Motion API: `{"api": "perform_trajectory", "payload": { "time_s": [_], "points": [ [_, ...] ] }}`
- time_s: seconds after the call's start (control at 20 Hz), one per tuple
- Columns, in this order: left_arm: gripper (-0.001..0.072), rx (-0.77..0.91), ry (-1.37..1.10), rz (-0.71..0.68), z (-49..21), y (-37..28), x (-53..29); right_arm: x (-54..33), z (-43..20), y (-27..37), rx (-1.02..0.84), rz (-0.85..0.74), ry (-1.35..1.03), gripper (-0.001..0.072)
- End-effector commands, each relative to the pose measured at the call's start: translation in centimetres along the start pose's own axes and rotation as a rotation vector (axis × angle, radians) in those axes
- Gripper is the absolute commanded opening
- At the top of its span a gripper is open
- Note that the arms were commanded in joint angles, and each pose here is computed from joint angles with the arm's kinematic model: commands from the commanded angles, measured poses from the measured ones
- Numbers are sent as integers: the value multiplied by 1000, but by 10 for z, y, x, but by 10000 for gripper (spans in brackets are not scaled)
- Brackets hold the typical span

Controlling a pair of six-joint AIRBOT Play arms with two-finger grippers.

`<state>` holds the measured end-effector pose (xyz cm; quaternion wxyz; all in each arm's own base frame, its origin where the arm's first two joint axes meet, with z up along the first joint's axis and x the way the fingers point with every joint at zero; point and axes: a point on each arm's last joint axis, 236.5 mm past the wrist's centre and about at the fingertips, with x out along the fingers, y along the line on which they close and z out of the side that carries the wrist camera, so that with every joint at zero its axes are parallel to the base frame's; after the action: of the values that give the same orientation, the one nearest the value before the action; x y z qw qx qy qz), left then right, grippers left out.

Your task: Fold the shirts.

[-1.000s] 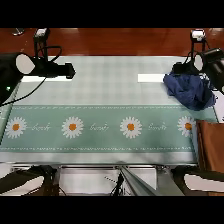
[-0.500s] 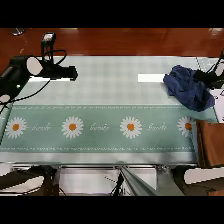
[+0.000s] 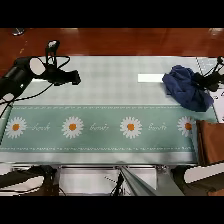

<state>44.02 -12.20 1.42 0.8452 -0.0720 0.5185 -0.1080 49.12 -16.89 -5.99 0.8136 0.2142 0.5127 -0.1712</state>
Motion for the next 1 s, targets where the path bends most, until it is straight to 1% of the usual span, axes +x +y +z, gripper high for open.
{"api": "perform_trajectory", "payload": {
  "time_s": [0.0, 0.15, 0.25, 0.35, 0.55, 0.75, 0.85, 0.95],
  "points": [
    [702, -52, 139, 6, -31, 14, -13, -65, 47, 55, -39, 189, -96, 26],
    [702, -59, 205, 17, -49, 29, -42, -186, 111, 102, -89, 299, -379, 26],
    [702, -54, 171, 16, -54, 28, -62, -270, 125, 133, -150, 350, -545, 26],
    [701, -41, 118, 3, -66, 19, -82, -349, 121, 163, -232, 407, -686, 26],
    [702, -8, -26, -20, -91, 6, -119, -482, 82, 207, -400, 510, -908, 26],
    [701, -13, -103, -81, -103, -10, -145, -569, 24, 224, -528, 593, -1036, 26],
    [701, -16, -112, -95, -103, -14, -148, -580, -8, 233, -606, 627, -1006, 26],
    [701, -19, -150, -94, -94, -13, -148, -566, -42, 245, -708, 648, -892, 26]
  ]
}}
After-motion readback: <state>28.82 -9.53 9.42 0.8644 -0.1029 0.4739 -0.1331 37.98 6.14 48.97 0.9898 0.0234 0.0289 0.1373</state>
